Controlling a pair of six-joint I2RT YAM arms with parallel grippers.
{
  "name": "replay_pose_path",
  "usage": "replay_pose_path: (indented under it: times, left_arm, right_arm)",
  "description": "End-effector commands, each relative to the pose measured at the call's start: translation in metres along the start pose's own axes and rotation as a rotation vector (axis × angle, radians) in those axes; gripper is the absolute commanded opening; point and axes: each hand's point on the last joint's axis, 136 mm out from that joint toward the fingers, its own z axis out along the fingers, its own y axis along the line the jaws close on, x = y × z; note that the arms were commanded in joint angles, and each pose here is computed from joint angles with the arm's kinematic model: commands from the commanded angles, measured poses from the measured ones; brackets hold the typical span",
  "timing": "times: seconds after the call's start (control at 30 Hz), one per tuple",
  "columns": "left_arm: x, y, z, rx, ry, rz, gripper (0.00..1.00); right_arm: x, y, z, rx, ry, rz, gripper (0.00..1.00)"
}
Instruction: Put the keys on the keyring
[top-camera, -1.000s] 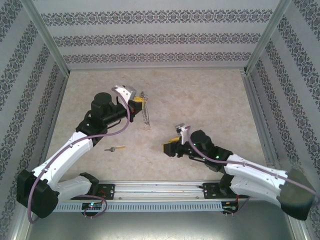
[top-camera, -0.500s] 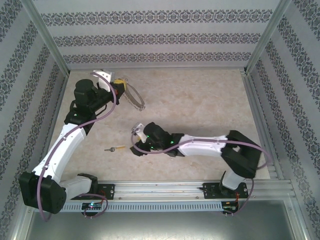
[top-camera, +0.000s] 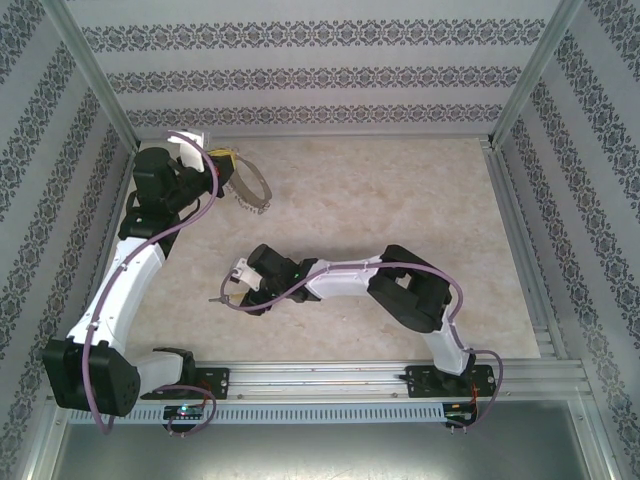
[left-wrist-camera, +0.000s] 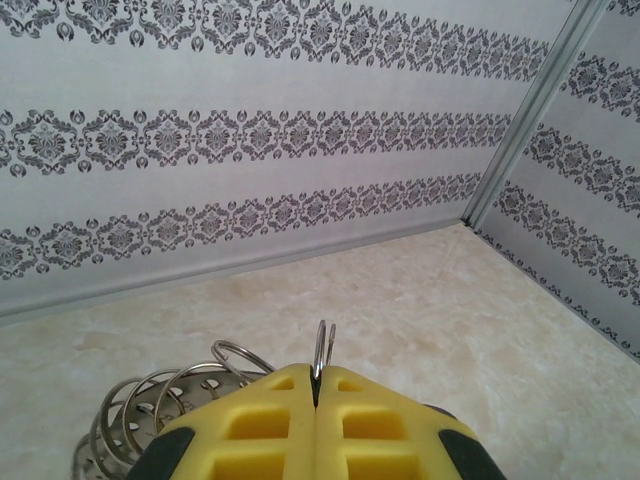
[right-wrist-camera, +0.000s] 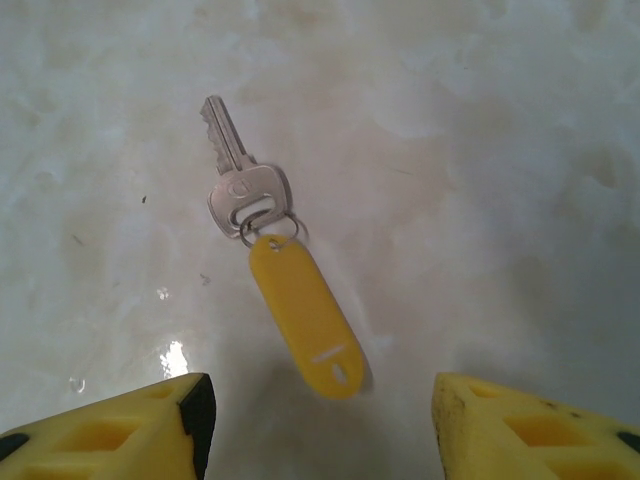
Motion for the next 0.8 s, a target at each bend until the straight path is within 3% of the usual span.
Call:
replay_pose_path:
  times: [0.0,0.27,0.67,0.77]
  left_arm:
    - [-0.029,-0.004,-0.005,0.027,-0.060,0.011,0.00]
    - [-0.032,-0.003,-0.005,0.030,-0.057,0.013,0.00]
    - [-0.031,-0.004,-0.004,0.046,-0.052,-0.003,0.00]
    - [-0.028,-0.006,-0.004,0.059,-0.038,-0.019,0.00]
  right_arm:
    - [-0.007,0.014,0.008,-0.064,0.004,-0.051,0.60]
    - [-0.006,0.015,0.029,-0.097,0.024,-0.052,0.54]
    - [-0.002,0.021,0.021,-0.132,0.023,-0.028,0.05]
    - [0.005,0.015,0.007,-0.121,0.026,0.000,0.00]
